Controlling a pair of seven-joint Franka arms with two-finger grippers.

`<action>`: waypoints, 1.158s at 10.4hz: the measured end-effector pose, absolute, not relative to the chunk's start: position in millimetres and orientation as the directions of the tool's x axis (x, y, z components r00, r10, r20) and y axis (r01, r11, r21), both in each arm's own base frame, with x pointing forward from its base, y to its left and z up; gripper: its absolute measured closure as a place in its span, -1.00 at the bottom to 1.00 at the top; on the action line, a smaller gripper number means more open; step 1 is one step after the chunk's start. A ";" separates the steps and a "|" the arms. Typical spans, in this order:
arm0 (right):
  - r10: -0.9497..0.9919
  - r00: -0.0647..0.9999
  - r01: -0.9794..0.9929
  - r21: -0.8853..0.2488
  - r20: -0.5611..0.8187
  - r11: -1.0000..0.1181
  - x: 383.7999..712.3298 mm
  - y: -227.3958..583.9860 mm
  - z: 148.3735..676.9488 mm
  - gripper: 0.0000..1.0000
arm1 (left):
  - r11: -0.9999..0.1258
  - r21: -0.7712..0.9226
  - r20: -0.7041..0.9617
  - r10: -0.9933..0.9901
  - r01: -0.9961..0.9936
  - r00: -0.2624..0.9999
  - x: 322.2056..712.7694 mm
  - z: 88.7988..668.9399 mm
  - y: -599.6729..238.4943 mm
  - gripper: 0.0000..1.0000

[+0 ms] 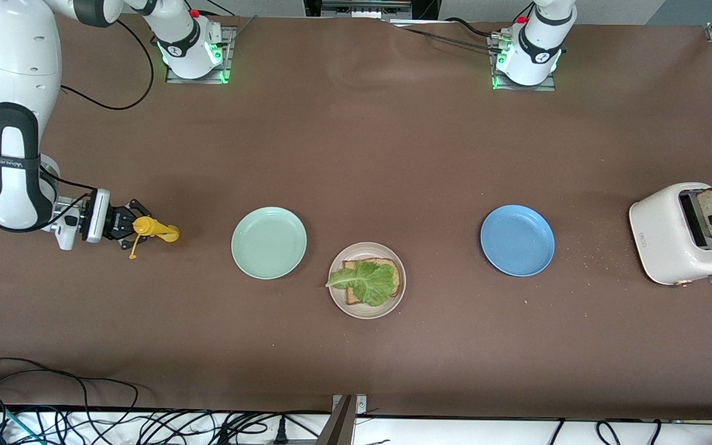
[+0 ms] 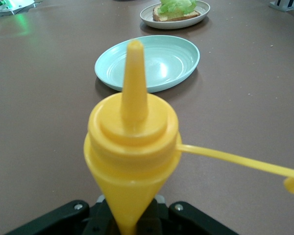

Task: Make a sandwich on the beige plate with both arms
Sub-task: 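Set the mustard down with the right gripper while the left gripper grasps toaster bread, then lift the bread from the toaster with the left gripper while the right gripper withdraws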

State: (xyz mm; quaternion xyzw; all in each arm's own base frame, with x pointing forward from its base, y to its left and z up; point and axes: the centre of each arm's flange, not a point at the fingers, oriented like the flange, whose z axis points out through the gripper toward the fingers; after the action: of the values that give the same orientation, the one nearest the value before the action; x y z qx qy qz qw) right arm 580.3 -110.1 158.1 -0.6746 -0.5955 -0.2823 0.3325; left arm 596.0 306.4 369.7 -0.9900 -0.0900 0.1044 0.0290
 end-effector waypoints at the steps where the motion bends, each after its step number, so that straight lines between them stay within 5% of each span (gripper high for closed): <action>1: 0.615 0.130 0.991 -0.111 0.777 -0.069 580.4 -110.0 158.1 0.80 | -0.982 -0.096 -0.205 0.179 0.162 0.962 594.7 373.5 307.2 0.47; 2: 0.614 0.130 0.991 -0.111 0.779 -0.069 580.7 -109.7 158.3 0.58 | -0.982 -0.103 -0.207 0.177 0.159 0.962 593.8 376.4 307.3 0.74; 8: 0.600 0.136 0.991 -0.103 0.789 -0.089 582.5 -109.8 158.5 -1.00 | -0.986 -0.104 -0.229 0.149 0.128 0.962 592.2 392.9 308.6 0.78; 12: 0.593 0.191 0.981 -0.128 0.782 -0.147 567.6 -166.1 161.6 -1.00 | -0.993 -0.086 -0.237 0.101 0.083 0.966 606.6 484.5 267.1 0.83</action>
State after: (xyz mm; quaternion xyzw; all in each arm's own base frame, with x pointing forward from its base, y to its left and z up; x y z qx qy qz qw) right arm 567.6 -166.1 161.6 -0.6977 -0.5639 -0.2944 0.3295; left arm 606.6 267.1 484.5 -0.9908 -0.0464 0.1215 0.0378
